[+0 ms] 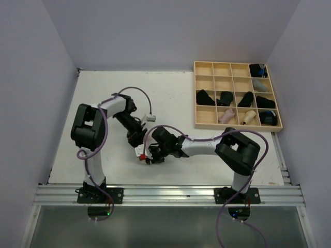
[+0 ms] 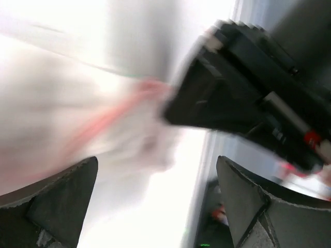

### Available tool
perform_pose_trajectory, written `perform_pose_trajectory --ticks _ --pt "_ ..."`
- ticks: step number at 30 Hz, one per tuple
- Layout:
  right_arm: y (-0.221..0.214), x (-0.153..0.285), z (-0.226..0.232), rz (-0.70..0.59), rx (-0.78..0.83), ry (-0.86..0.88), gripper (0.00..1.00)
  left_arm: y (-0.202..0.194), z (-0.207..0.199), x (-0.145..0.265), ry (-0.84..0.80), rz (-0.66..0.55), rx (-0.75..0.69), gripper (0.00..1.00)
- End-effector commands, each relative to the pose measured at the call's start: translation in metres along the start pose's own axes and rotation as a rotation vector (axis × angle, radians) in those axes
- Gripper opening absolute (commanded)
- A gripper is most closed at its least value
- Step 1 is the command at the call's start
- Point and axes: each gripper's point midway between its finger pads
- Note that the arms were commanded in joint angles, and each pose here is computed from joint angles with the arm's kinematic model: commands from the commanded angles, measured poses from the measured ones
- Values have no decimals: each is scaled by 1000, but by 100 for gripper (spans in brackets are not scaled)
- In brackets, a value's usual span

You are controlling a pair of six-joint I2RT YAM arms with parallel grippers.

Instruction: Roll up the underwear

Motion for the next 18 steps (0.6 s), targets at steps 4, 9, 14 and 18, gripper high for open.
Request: perform_pose_trajectory --ticks 4,9,14,18 --pt "5 4 25 9 -143 152 0 61 50 130 444 -261 -274 100" --pt "5 3 18 19 -324 198 0 59 36 227 713 -440 -313 100" --pt "14 5 -3 -43 -535 254 0 74 -27 336 1157 -799 -329 100" --pt "11 3 -7 -67 -693 350 0 70 -61 378 1422 -990 -318 100"
Point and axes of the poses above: each gripper's point midway between its finger pads, its own x axis back along the fingers, its own z axis along the line the jaws close on, y = z × x, and after that the axes turned 1 degree about -x, right-handed
